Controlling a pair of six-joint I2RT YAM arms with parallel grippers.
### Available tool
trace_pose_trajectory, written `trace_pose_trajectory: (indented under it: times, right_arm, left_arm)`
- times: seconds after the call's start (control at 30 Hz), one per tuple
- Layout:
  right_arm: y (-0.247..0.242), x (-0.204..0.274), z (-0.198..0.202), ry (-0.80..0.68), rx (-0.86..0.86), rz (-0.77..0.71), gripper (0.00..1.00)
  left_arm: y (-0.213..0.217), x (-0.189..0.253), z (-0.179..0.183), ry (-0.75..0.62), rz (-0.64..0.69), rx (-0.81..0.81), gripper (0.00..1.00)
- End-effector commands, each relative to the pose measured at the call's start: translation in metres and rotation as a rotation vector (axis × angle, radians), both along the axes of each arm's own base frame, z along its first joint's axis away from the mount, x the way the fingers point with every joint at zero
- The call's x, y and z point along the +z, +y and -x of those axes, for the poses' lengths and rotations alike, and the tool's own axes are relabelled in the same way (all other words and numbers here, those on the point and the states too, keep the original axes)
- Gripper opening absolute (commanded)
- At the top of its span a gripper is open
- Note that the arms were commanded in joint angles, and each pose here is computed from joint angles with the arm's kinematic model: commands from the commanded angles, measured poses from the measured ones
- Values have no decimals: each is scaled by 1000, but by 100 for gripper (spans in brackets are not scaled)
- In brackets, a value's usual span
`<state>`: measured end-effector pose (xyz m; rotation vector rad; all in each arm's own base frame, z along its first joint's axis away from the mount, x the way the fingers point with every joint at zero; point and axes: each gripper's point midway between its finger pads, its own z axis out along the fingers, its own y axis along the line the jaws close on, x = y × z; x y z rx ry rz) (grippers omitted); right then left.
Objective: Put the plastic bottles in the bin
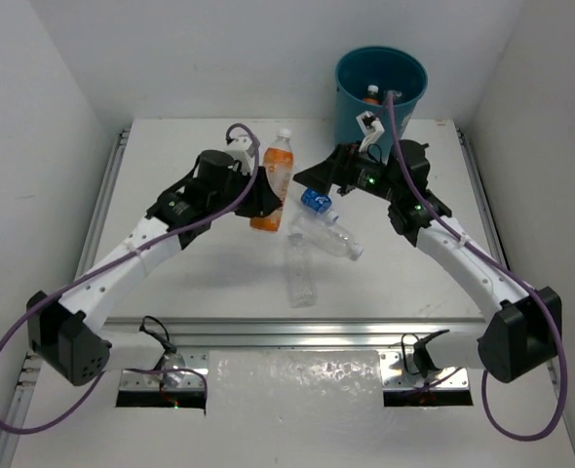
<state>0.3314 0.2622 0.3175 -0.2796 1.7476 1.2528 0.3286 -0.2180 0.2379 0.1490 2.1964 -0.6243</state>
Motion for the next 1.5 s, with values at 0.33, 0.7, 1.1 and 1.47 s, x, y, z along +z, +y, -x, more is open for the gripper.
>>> trace_pose_trajectory:
  times: [0.33, 0.7, 1.1, 1.47]
  right_arm:
    - [59, 45, 17, -105, 189, -52, 85]
    - [24, 70, -47, -226, -137, 109, 0]
    - [-161, 151, -268, -544, -909, 416, 0]
    - [-217, 135, -334, -731, -1037, 440, 35]
  left_arm:
    - [-84, 72, 67, -165, 444, -495, 5]
    - [-8, 61, 6, -143, 116, 47, 100]
    - [48, -20, 27, -11, -93, 179, 100]
    - [16, -59, 45, 86, 0, 38, 100]
